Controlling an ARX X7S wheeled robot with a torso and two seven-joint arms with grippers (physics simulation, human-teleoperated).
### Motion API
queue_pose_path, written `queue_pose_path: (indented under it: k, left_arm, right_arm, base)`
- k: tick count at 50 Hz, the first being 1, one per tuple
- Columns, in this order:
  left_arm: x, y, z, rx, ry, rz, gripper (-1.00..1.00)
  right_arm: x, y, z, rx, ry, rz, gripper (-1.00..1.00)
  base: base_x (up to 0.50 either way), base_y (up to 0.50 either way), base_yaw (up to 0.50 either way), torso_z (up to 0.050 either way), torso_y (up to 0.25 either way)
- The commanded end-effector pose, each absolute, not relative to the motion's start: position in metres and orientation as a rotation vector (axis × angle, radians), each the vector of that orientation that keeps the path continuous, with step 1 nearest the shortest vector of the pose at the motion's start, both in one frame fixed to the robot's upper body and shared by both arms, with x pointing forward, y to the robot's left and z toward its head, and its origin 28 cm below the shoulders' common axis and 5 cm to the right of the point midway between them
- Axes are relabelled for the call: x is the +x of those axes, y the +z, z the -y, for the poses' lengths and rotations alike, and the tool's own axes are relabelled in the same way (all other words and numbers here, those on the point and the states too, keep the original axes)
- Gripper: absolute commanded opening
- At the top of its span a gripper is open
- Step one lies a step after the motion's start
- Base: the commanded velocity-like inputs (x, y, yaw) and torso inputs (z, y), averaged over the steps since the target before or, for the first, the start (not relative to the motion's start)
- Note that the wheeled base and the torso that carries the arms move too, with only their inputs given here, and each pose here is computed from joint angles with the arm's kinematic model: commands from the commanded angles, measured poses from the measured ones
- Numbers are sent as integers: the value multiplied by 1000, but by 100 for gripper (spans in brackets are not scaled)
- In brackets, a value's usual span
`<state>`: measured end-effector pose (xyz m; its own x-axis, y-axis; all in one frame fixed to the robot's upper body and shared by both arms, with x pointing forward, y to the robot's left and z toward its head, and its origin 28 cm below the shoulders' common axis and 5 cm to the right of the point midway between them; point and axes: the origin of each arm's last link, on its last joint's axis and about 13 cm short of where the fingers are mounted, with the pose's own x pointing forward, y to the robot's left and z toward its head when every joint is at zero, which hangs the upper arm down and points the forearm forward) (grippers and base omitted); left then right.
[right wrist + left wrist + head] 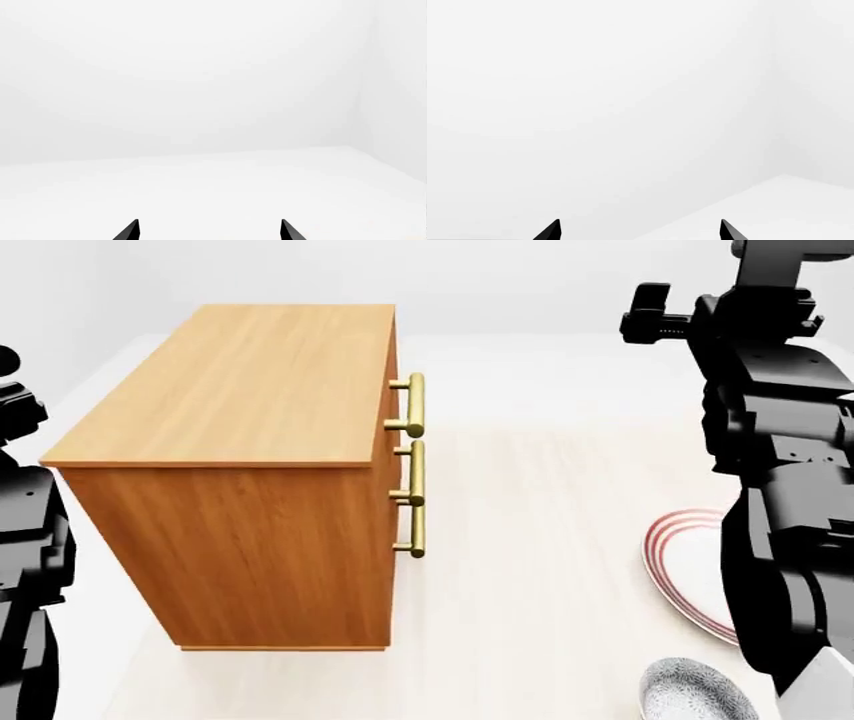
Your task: Open the top drawer of the cabinet and put the bowl in it.
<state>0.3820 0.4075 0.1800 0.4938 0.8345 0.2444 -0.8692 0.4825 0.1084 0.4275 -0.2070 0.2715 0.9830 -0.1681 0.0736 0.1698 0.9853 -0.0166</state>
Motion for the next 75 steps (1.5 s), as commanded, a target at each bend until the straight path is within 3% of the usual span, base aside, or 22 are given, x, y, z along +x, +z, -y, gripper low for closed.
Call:
queue_pose_path:
  k: [1,23,35,43,63,75]
  left_arm:
    - [382,180,-408,229,1045,168,100]
    - [382,181,-408,228,1047,165,100]
    - [381,180,-409,227,1036,171,100]
    - [381,180,-410,239,1034,175,100]
    - [378,180,-414,232,1049,174,100]
    - [378,181,-415,218,1052,169,100]
  right_arm:
    - [427,270,207,-22,-171,69,100]
    - [427,266,208,-18,-173,61,100]
    - [429,259,195,294,-30,71,100]
    - [428,264,181,630,155,37,100]
    - [427,211,148,661,211,-121,100]
    - [425,207,125,863,323,-181,100]
  base:
    - [500,0,0,0,0]
    - [500,0,0,0,0]
    - [58,0,0,0,0]
    - [0,0,0,0,0]
    - [0,0,0,0,0]
    - [0,0,0,0,0]
